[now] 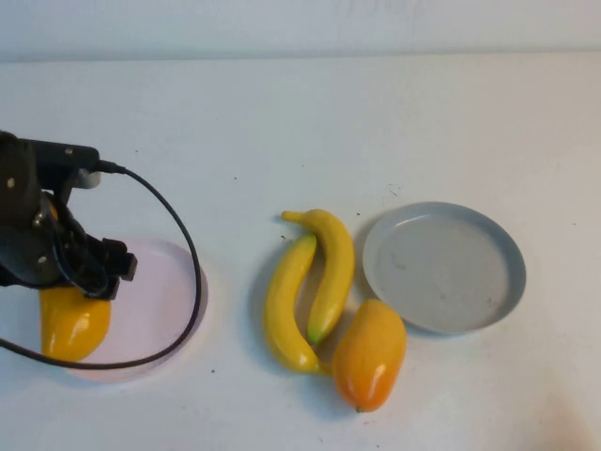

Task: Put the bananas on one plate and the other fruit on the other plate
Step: Put one type of fruit in the left plate

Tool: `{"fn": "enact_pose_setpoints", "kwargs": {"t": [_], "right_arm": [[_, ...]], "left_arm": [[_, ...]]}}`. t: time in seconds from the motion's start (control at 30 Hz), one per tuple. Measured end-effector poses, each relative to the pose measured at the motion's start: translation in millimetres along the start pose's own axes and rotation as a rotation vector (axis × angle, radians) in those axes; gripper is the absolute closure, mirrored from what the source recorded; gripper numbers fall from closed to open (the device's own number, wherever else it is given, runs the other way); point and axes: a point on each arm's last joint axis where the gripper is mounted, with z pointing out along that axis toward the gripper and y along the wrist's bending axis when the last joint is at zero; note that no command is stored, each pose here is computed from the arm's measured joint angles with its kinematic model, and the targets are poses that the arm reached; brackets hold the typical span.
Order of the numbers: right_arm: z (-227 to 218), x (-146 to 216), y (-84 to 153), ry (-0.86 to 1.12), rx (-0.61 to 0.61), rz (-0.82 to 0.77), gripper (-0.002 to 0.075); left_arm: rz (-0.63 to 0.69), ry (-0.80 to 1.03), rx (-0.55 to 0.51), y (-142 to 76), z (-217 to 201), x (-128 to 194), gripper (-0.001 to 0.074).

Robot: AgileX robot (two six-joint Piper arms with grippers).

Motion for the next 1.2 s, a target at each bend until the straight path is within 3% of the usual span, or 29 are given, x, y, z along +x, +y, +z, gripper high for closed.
{"fn": "enact_pose_setpoints", "kwargs": {"t": [0.17,0.4,0.57,0.87,1.03,1.2], "right_arm": [[0.0,0.0,0.0,0.000,0.000,0.000,0.0741],[0.0,0.1,0.0,0.001,0.000,0.000,0.0741],[0.0,0.1,0.0,0.001,0.000,0.000,0.0741],[0.0,0.1,0.0,0.001,0.000,0.000,0.0741],[0.0,0.1,0.0,0.001,0.000,0.000,0.0741],[0.0,0.1,0.0,0.001,0.000,0.000,0.0741]], "left_arm": [[-0.022,0.039,0.004,11.0,36.3,-6.9,0.0175],[0.006,0.125,0.040,5.8,64.7,-4.9,0.0171],[0.012,0.117,0.046,5.6,62.0,-5.2,0.0073],[-0.004,0.010,0.053,6.5,14.1,-16.1,0.0067],[0.086,-0.028,0.138,-36.3,-13.1,-16.9,0.0067],[0.293,-0.082,0.245,-109.7,-29.4,-14.4,0.0067]]}}
